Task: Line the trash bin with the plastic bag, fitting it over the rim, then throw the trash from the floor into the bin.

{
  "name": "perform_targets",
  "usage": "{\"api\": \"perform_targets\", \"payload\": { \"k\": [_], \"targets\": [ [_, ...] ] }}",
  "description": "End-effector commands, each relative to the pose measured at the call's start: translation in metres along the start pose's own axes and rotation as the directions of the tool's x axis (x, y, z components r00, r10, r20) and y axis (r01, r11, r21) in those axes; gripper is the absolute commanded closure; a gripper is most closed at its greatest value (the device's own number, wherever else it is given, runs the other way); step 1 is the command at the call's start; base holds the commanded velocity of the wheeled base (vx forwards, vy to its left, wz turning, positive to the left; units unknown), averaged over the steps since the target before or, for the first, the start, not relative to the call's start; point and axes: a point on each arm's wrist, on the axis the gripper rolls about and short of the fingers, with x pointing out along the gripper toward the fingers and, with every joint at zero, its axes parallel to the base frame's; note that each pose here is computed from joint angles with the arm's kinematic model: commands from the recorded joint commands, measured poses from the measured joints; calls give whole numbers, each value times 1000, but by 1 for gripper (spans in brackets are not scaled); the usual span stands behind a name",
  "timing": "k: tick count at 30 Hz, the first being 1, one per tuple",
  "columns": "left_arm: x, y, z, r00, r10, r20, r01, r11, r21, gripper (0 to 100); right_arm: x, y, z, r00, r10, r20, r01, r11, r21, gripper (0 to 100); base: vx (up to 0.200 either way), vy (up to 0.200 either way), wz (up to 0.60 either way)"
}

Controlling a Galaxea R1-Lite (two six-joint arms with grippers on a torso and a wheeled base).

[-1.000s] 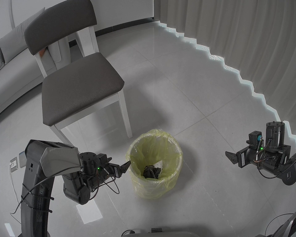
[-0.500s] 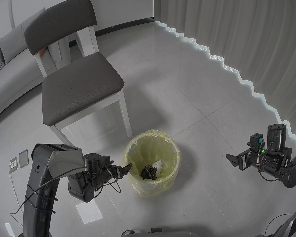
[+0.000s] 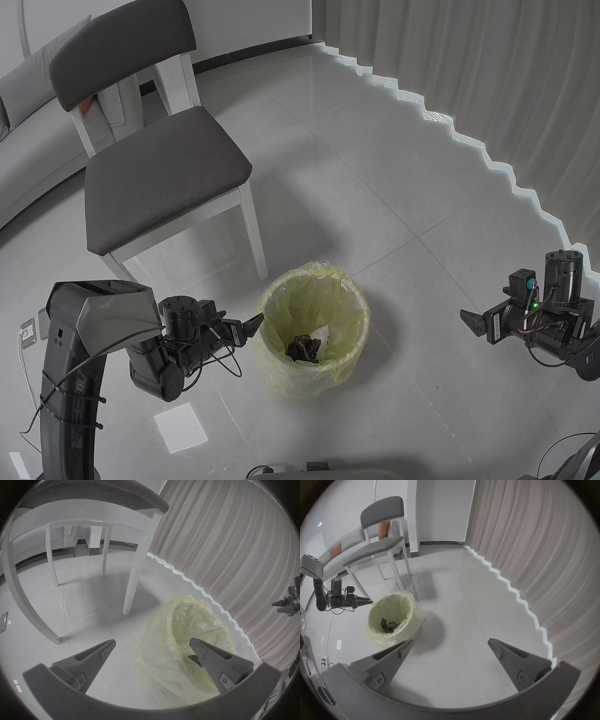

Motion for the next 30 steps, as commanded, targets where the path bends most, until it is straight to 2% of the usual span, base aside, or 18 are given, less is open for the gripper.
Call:
{"api": "perform_targets", "payload": {
  "k": [1, 7, 10, 12, 13, 14, 16, 17, 19, 21, 23, 26, 30],
  "targets": [
    [-1, 3, 2, 1000, 11, 2, -11, 1000, 2, 0, -3, -1, 2, 1000, -2, 14, 2, 1000, 0, 0, 0, 0, 0],
    [-7, 22, 2, 998, 60, 5, -60, 998, -14, 0, -19, -6, 10, 997, -20, 72, 19, 1000, 14, 0, 0, 0, 0],
    [-25, 27, 26, 995, 81, 59, -80, 997, -20, 0, -36, -11, 14, 992, -34, 124, 31, 999, 25, 0, 0, 0, 0],
    [-51, 25, 48, 992, 86, 88, -85, 996, -25, 0, -51, -16, 14, 985, -56, 162, 50, 998, 40, 0, 0, 0, 0],
    [-55, 24, 51, 992, 85, 93, -83, 996, -24, 0, -54, -17, 14, 984, -57, 170, 51, 998, 41, 0, 0, 0, 0],
    [-80, 21, 68, 989, 84, 120, -82, 996, -22, 0, -67, -21, 14, 976, -73, 204, 63, 996, 55, 0, 0, 0, 0],
    [-93, 19, 74, 988, 77, 131, -75, 997, -21, 0, -73, -22, 14, 972, -81, 222, 69, 996, 61, 0, 0, 0, 0],
    [-111, 14, 83, 987, 62, 148, -61, 998, -16, 0, -83, -25, 13, 964, -97, 248, 82, 994, 72, 0, 0, 0, 0],
    [-149, 5, 99, 978, 66, 196, -66, 998, -7, 0, -102, -31, 7, 948, -140, 287, 113, 988, 108, 0, 0, 0, 0],
    [-160, 2, 101, 976, 67, 207, -67, 998, -5, 0, -109, -32, 3, 942, -150, 299, 117, 985, 124, 0, 0, 0, 0],
    [-193, -5, 106, 969, 80, 235, -81, 997, -4, 0, -135, -32, -11, 920, -175, 349, 117, 976, 181, 0, 0, 0, 0],
    [-224, -13, 107, 962, 92, 259, -92, 996, -10, 0, -159, -31, -32, 901, -202, 384, 118, 966, 230, 0, 0, 0, 0],
    [-261, -23, 103, 951, 104, 291, -107, 994, -7, 0, -187, -26, -64, 878, -238, 414, 142, 958, 251, 0, 0, 0, 0]
  ]
}}
